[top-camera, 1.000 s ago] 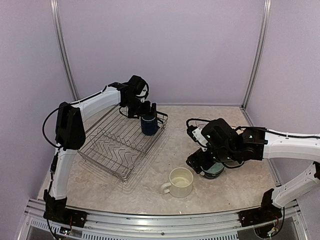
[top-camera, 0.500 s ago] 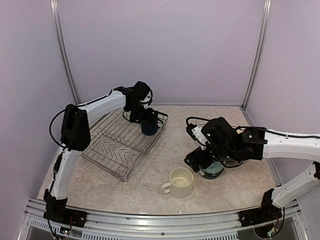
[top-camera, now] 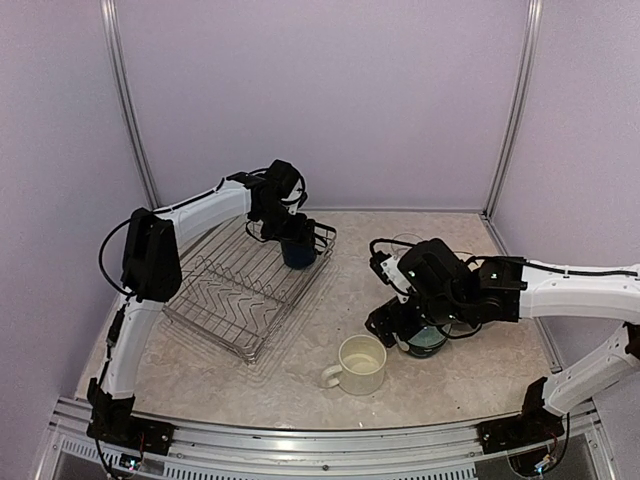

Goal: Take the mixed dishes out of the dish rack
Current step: Grab the cup from the dish rack.

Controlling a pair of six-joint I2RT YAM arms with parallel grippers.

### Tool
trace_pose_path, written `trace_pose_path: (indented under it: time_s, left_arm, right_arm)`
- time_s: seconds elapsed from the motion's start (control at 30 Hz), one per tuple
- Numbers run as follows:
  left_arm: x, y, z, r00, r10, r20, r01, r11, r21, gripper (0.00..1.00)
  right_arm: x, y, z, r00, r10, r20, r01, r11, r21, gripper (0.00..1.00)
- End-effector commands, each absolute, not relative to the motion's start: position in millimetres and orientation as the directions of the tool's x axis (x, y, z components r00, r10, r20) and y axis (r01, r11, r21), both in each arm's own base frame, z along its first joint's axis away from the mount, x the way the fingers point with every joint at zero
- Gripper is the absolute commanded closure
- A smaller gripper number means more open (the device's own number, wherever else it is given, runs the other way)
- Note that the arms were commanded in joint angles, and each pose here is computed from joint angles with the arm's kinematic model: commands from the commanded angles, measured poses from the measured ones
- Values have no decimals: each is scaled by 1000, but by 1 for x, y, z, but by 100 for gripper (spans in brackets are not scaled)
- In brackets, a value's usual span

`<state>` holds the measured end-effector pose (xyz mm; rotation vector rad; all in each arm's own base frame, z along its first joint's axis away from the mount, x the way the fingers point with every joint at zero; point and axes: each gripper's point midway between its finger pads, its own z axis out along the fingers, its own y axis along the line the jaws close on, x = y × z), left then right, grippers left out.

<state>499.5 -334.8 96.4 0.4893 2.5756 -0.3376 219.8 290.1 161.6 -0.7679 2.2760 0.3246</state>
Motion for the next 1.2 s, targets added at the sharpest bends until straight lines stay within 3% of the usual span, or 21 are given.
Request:
trace_pose_path:
  time_s: [0.0, 0.23, 0.63, 0.97, 1.17]
  left_arm:
    - [501, -344, 102, -794, 284, -538, 428, 889, -164, 23]
    - [489, -334, 123, -787, 275, -553, 424, 891, -161, 46]
    - [457, -309, 154, -799, 222, -559, 396, 894, -210, 61]
    - [449, -298, 168, -822, 158, -546, 369, 879, -301, 68]
    - [448, -282, 205, -850, 7, -527, 311, 815, -490, 69]
  right_arm:
    - [226, 293, 158, -589, -424, -688, -593, 805, 11, 5]
    - [229, 301, 163, -574, -403, -713, -601, 799, 32, 5]
    - [235, 312, 162, -578, -367, -729, -602, 795, 77, 4]
    - [241, 315, 161, -586, -320, -745, -593, 795, 125, 2]
    - [256, 327, 178, -609, -197, -769, -572, 780, 253, 2]
